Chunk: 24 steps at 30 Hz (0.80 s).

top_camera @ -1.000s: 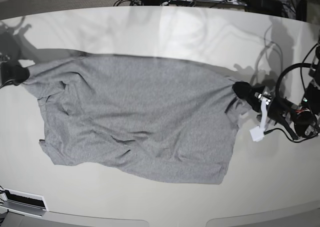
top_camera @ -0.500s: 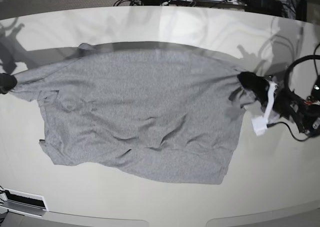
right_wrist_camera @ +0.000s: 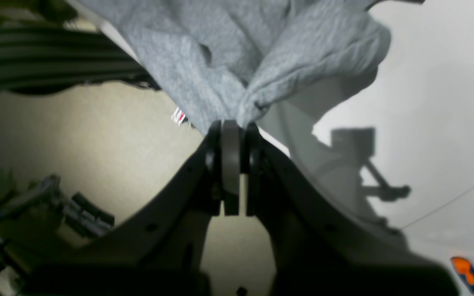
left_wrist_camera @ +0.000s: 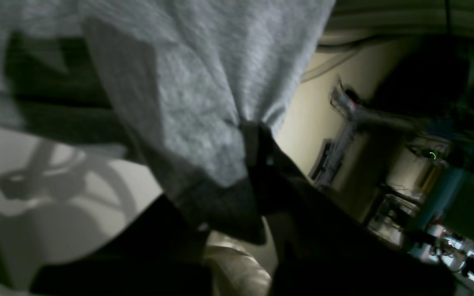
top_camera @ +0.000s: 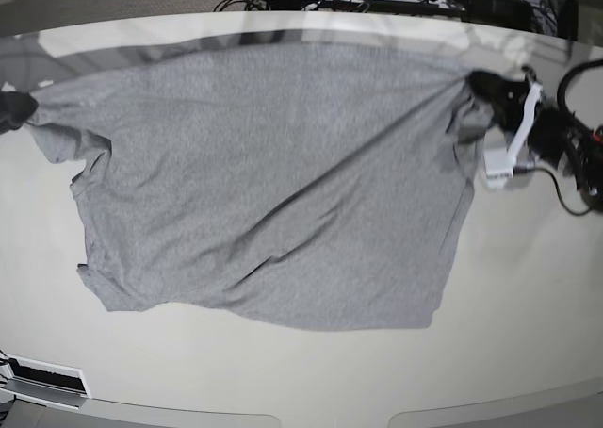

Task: Layout the t-shirt on the table in an organized manner, then fold the t-shirt properly
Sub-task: 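Lower the shirt flat and pull its edges apart with both grippers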

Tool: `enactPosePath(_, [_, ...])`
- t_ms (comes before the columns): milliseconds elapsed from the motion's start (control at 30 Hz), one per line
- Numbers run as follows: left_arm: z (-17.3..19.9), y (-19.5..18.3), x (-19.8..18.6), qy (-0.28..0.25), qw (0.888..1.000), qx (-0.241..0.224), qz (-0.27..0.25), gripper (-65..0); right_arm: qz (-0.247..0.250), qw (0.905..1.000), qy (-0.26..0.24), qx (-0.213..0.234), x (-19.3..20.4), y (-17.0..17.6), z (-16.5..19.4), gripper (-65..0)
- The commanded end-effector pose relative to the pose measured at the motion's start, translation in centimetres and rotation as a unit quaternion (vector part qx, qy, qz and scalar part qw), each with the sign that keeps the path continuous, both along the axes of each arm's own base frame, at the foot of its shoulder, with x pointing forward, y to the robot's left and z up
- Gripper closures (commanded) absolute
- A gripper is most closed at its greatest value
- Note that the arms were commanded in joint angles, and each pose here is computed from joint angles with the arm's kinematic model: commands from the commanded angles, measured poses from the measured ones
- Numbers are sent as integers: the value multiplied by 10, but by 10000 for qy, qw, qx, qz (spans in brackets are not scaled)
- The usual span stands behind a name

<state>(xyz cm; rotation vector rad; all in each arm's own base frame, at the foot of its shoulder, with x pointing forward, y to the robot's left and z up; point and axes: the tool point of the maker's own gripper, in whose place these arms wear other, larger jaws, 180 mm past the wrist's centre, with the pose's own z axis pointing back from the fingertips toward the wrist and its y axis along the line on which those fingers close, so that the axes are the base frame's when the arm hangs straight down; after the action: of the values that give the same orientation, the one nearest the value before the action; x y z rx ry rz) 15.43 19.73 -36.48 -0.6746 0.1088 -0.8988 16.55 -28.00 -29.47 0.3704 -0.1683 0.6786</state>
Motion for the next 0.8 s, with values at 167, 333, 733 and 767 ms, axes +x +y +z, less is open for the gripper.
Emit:
enactPosePath(167, [8,13,-10,54,9999,131,-79,0,148,9998,69,-125,-5,-4,4,0])
enactPosePath(333, [12,16,-3,-57,9998,171,-67,0,272,9996,28,-122,-5,-3,4,0])
enactPosePath(733, [-9,9,80,-1877,9810,496,-13,0,-44,9909,-1314,-295,40,-7,-1,0])
enactPosePath(767, [-15,9,85,-1976,9786,582,-6,0,-70,9897,-1393,-331,41,-7,-3,0])
